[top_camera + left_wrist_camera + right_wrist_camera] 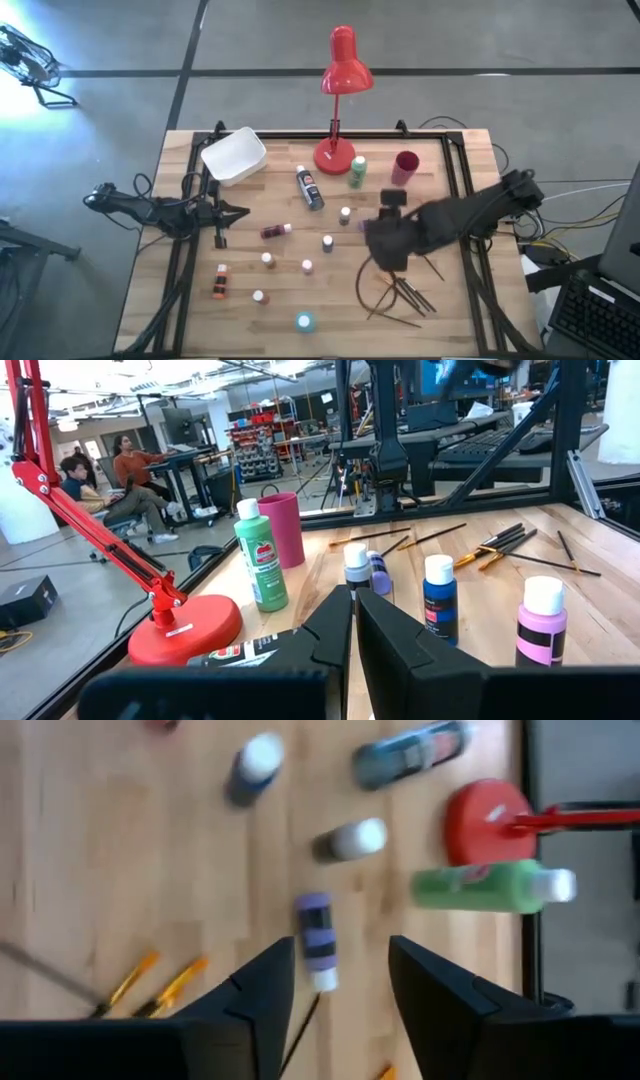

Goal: Pick & Place Paint Supplies
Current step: Put the gold paintbrush into the pink cup

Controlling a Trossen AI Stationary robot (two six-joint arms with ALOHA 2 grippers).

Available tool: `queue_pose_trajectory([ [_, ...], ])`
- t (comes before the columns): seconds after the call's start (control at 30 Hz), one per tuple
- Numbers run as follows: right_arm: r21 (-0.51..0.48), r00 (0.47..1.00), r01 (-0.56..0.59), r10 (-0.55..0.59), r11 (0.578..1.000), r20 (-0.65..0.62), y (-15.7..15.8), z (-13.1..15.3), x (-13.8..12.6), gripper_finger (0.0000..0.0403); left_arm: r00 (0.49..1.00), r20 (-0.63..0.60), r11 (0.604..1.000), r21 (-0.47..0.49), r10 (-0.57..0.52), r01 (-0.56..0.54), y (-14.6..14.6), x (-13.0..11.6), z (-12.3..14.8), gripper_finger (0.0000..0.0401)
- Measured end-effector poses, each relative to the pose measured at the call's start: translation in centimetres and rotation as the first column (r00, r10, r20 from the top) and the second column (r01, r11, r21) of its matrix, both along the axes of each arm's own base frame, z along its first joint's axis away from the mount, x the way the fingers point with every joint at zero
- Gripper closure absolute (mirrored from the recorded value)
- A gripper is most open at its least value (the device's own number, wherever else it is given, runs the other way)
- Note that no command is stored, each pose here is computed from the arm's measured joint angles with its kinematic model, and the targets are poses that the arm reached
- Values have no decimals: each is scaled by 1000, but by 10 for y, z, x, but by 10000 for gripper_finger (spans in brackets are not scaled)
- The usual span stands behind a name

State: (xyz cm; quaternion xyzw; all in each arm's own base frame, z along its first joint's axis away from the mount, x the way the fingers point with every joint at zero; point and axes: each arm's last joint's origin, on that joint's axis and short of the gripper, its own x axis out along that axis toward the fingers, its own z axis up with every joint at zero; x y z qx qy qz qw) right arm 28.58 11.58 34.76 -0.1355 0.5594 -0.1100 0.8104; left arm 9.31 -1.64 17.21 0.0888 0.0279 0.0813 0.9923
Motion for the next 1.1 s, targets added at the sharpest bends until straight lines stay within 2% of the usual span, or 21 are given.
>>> queue_pose_trajectory([
  [0.13, 47, 999, -24, 26, 999, -48, 24, -14, 0, 230, 1000, 0, 1000, 0, 0, 0, 0, 0, 0, 376],
  [0.33, 209, 997, 63, -54, 976, -46, 59, -28, -1, 240, 1000, 0, 1000, 0, 0, 0, 0, 0, 0, 376],
  [0.47, 327, 995, 86, -95, 941, 10, 85, -34, 2, 256, 1000, 0, 1000, 0, 0, 0, 0, 0, 0, 376],
  [0.63, 424, 985, 128, -164, 897, 51, 105, -48, 15, 277, 1000, 0, 1000, 0, 0, 0, 0, 0, 0, 376],
  [0.8, 551, 969, 190, -244, 813, 27, 121, -67, 34, 292, 1000, 0, 1000, 0, 0, 0, 0, 0, 0, 376],
  [1.1, 544, 900, 399, -429, 738, -79, 136, -118, 52, 290, 1000, 0, 1000, 0, 0, 0, 0, 0, 0, 376],
])
